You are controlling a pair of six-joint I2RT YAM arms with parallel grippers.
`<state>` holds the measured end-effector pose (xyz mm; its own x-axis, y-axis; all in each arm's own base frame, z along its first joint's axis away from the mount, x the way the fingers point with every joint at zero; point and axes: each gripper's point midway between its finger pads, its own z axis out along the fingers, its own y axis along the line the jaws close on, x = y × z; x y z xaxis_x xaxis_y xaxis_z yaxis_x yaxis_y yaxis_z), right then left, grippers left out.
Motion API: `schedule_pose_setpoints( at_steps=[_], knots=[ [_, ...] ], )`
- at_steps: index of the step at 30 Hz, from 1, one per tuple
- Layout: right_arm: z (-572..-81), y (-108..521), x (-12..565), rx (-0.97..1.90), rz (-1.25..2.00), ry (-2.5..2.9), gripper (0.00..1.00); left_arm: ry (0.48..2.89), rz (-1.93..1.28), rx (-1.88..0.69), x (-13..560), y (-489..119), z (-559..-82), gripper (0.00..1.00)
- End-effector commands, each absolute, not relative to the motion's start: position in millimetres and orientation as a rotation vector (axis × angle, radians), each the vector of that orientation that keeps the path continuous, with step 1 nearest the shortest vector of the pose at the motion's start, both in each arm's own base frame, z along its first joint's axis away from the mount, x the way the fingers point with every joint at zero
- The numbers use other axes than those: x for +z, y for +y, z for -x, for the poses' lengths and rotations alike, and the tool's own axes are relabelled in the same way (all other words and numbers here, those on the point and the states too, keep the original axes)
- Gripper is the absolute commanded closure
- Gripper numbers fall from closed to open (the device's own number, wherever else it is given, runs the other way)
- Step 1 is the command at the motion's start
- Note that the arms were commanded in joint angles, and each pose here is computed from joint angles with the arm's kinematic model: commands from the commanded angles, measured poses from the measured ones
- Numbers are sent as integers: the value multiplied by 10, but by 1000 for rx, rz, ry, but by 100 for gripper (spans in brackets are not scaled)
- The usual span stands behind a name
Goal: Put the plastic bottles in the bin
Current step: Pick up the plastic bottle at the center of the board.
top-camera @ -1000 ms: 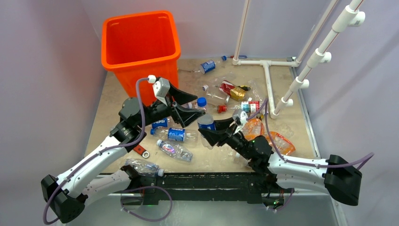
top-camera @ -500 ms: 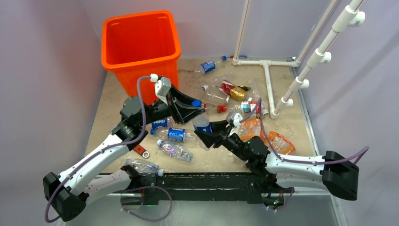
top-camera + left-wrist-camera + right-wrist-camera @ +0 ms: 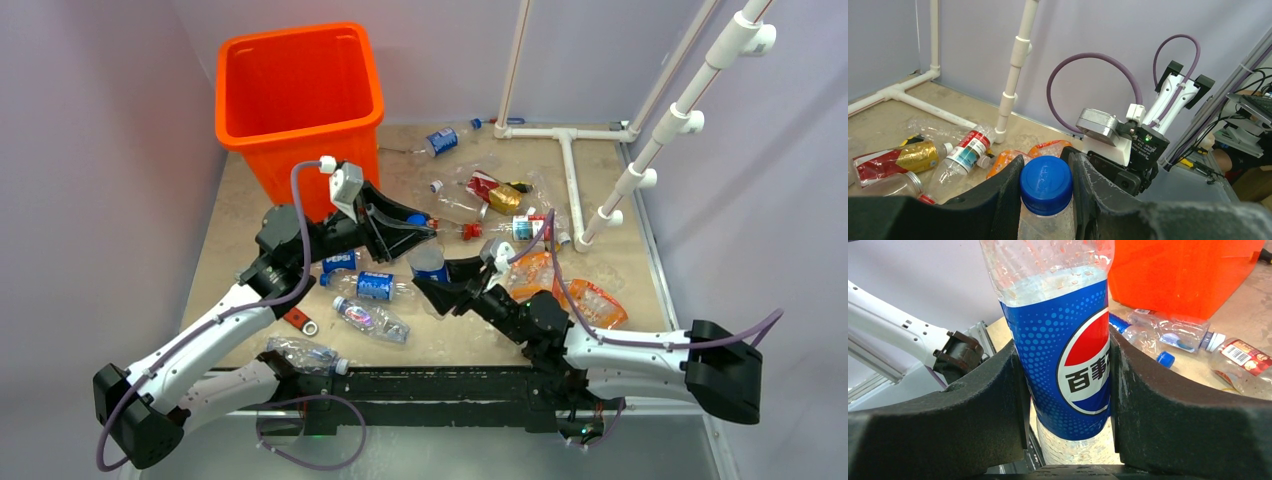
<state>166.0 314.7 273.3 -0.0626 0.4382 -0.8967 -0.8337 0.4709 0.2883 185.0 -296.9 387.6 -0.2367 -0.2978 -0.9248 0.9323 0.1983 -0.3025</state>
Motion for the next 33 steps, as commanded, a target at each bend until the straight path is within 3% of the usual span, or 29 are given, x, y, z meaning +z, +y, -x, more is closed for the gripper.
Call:
schedule_pose_setpoints(
  at_steps=[1, 4, 5, 15, 24, 29, 33],
  knots=[
    [-1656, 3125, 2910, 1114, 374, 1234, 64, 1236, -680, -1347, 4023, -2929, -1777, 100],
    [-1657, 3187, 2940, 1105, 406, 1350, 4, 1240, -595, -1260, 4130, -2827, -1909, 100],
    [-1642, 3186, 2978, 1101, 419, 1368, 1, 1235, -564, -1225, 4197, -2775, -1954, 100],
    [-1380, 2744, 3324, 1203, 357, 1378, 1, 1051, -246, -733, 5505, -1939, -2382, 100],
    [-1389, 2603, 3041, 1178, 312, 1444, 1, 924, 69, -163, 6431, -1132, -2913, 100],
    [-1452, 2523, 2948, 1161, 238, 1470, 1, 992, 129, 81, 6532, -1091, -3417, 100],
    [-1496, 2468, 2904, 1140, 196, 1492, 1, 1068, 239, 225, 6204, -857, -3870, 100]
  ],
)
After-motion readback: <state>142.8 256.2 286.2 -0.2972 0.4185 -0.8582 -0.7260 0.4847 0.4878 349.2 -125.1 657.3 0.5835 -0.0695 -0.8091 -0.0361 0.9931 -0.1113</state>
